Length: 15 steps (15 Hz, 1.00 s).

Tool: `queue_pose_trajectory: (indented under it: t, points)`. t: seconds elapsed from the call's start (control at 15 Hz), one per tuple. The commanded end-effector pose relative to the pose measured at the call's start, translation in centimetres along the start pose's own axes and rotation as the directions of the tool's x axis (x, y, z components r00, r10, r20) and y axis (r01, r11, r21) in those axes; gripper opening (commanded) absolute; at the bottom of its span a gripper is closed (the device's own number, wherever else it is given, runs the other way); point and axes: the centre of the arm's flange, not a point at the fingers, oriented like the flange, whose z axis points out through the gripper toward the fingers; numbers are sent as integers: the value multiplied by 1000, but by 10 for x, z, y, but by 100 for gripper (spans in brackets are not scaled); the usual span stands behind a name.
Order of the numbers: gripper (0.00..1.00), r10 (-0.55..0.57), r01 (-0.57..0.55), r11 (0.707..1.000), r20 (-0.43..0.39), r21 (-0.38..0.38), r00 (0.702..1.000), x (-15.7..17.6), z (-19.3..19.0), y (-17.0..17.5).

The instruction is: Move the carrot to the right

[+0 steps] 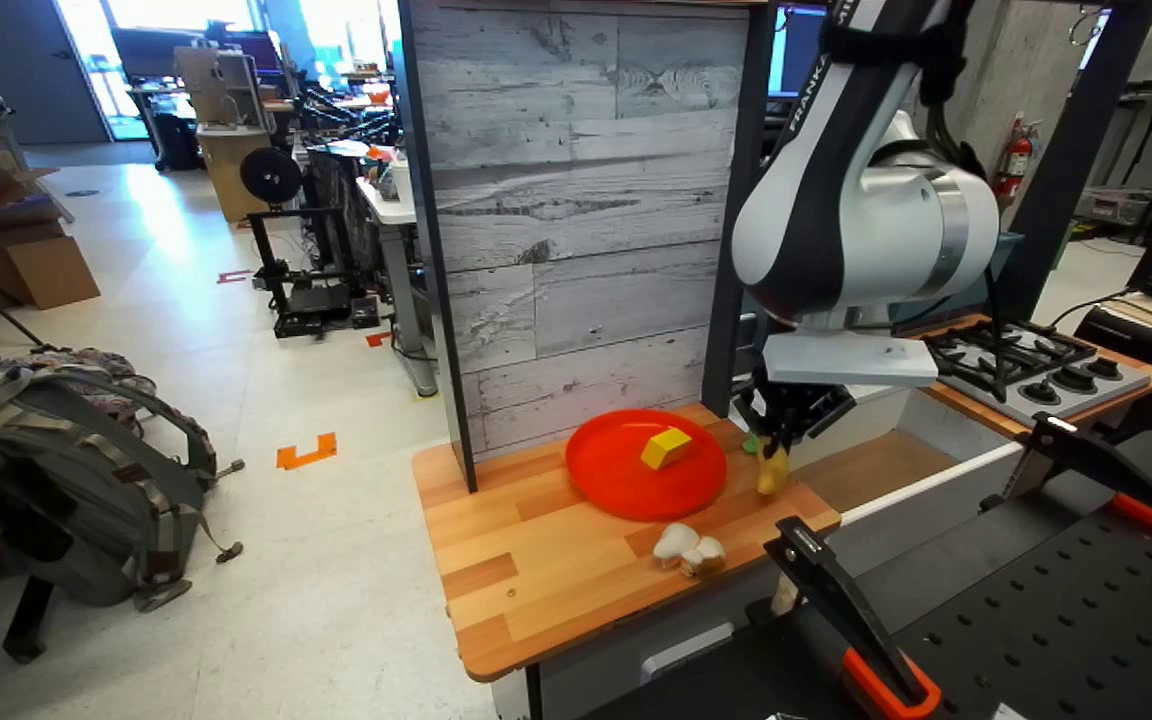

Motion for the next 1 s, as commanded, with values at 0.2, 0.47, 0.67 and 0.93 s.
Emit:
queue_pose_trajectory:
  t: [0.2, 0.47, 0.67, 0.93]
  points:
    - [49, -14, 14, 1000, 28, -9, 1000, 11, 8, -18]
    - [79, -23, 23, 1000, 13, 10, 1000, 7, -8, -24]
    - [99, -41, 41, 999, 39, -3, 998, -6, -33, -31]
    - [100, -101, 103, 995, 116, -16, 988, -36, -75, -43]
